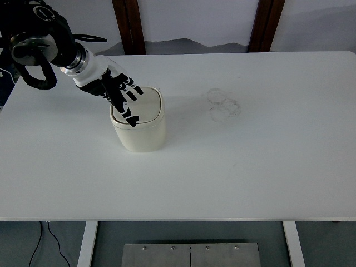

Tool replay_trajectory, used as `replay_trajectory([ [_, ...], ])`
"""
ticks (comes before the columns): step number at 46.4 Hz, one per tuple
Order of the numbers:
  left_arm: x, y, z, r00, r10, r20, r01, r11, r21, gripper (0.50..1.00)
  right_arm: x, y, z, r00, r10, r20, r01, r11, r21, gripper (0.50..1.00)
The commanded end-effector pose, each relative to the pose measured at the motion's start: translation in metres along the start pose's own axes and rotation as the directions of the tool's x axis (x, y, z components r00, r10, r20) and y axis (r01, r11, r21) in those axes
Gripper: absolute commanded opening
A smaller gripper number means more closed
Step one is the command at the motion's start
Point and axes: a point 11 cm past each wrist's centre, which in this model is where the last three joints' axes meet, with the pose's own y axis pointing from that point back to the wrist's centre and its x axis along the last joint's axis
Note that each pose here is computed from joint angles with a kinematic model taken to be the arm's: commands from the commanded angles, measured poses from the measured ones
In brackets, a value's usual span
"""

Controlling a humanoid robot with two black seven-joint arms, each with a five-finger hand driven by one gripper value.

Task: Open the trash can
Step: 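Lower the left hand's fingertips onto the lid's front edge, then hook the lid edge and lift it upward with the left hand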

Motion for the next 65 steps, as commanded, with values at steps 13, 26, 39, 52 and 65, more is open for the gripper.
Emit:
replay_trajectory([
  [13,-0.011,-0.015,0.003,0.999,-0.040,-0.006,0.040,0.999,-0.011,1.000,0.000,0.000,0.000,1.000,0.000,0.000,0.000,1.000,0.000,0.995],
  [26,-0.012,-0.018,0.001,0.999,-0.047,-0.011,0.047,0.999,-0.009,1.000,0.000,0.000,0.000,1.000,-0.001,-0.002,0.001,1.000,0.000,0.995],
  [39,-0.012,-0.020,-0.001,0.999,-0.048,-0.017,0.048,0.999,-0.005,1.000,0.000,0.000,0.000,1.000,0.000,-0.002,0.000,1.000,0.000,0.995],
  [52,-0.003,-0.006,0.015,1.000,-0.023,-0.017,0.022,0.998,-0.058,1.000,0.000,0.000,0.000,1.000,0.000,-0.002,0.000,1.000,0.000,0.995],
  [65,0.018,0.016,0.031,0.999,0.042,-0.022,-0.044,0.993,-0.106,1.000,0.000,0.000,0.000,1.000,0.000,-0.002,0.000,1.000,0.000,0.995],
])
